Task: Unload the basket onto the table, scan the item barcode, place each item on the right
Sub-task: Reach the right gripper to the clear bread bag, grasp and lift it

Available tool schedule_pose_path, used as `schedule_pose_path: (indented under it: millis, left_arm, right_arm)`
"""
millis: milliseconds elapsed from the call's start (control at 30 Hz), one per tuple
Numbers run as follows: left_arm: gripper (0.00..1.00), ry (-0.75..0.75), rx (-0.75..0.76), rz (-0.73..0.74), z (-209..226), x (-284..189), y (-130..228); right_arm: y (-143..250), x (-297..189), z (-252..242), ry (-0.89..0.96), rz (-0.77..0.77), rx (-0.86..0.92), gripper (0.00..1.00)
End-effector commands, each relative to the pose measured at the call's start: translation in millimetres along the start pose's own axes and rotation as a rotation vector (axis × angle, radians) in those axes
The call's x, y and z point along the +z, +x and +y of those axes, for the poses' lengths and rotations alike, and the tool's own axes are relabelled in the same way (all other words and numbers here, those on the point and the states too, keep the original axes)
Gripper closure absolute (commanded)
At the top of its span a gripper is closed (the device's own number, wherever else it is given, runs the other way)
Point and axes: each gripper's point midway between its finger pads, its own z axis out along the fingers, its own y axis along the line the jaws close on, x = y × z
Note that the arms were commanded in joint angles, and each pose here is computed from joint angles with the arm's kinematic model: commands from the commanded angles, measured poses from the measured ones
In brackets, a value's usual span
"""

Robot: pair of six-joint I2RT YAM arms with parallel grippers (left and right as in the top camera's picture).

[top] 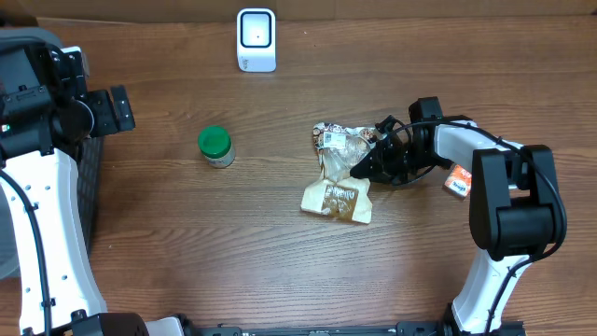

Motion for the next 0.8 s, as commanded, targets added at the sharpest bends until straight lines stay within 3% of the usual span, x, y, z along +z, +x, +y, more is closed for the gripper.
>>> schedule_pose_path:
  millis: [0,300,533,767]
  left_arm:
    - [0.0,0.008,0.014,-0.006,-0.7,-0.3,-2.3]
    - [0.0,0.008,0.014,-0.006,-0.7,-0.3,-2.4]
    - [0.0,0.008,0.014,-0.006,-0.7,-0.3,-2.4]
    - [0.0,0.008,0.014,-0.006,-0.7,-0.3,-2.3]
  right_arm:
    - [8.0,8.6,-35.0,0.122,0.026,0.053,0.96]
    - [-13.4,-19.1,-0.4,0.119,0.002,0.024,0.96]
    - [-19.2,-58.4,66.3,0.078,-0.084,-0.116,0.96]
    - [3.4,-111.7,138.8,0.05,-0.223,-0.301,0.96]
